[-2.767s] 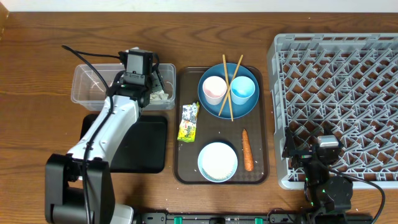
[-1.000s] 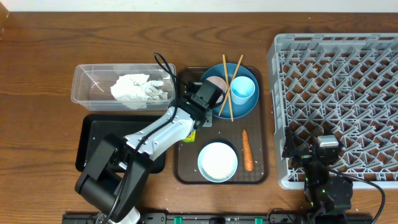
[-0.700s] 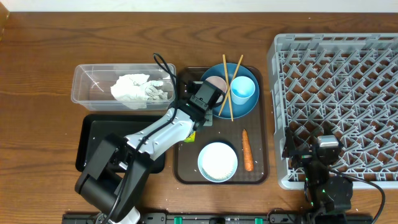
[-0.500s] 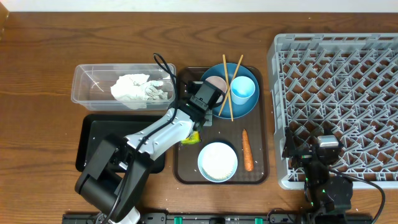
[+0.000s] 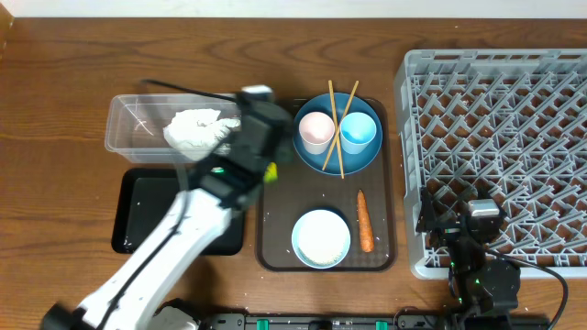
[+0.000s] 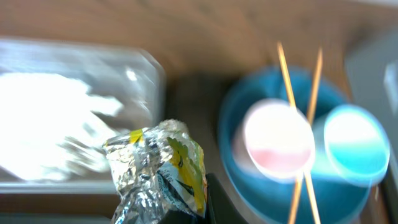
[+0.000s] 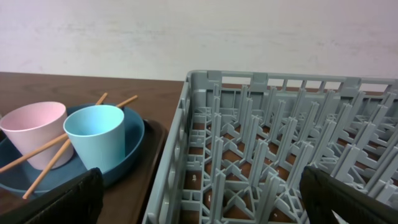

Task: Sort waste into correct bins and load items into the dishwasher rack
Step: 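Carry the snack packet into the clear bin and release it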

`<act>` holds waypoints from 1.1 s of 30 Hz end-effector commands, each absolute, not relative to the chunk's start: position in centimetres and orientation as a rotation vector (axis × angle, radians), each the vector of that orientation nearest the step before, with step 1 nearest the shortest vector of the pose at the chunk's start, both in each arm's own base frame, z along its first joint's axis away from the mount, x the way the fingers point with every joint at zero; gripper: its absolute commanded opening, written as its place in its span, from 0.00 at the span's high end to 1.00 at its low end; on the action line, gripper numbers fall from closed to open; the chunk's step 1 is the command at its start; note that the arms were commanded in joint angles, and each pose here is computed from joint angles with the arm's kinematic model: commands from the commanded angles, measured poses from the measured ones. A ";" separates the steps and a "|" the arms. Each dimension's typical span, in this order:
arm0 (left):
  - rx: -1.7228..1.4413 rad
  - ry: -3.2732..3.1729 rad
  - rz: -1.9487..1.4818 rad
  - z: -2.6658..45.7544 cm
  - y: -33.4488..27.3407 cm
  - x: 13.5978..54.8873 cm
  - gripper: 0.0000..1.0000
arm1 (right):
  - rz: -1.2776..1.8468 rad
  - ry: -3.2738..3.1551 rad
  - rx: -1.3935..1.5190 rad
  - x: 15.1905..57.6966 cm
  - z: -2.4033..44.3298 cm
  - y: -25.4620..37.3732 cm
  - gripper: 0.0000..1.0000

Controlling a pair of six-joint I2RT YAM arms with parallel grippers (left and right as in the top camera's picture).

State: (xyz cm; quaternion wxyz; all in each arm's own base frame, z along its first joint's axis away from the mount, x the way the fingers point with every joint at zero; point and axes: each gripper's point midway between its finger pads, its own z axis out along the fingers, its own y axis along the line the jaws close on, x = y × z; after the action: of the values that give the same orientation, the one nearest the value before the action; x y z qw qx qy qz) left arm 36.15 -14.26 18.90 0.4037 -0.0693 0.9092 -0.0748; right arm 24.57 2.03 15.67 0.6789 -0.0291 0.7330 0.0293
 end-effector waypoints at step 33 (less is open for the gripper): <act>-0.464 2.159 -0.148 20.9 -3.5 40.7 0.32 | 0.052 1.651 -0.057 24.6 15.5 1.7 0.01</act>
State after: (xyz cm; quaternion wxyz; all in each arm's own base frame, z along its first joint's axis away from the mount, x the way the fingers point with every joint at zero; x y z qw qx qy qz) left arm 41.70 -2.18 18.61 0.4398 -0.2124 0.8725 -0.0168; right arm 24.57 2.03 15.67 0.6789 -0.0291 0.7330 0.0293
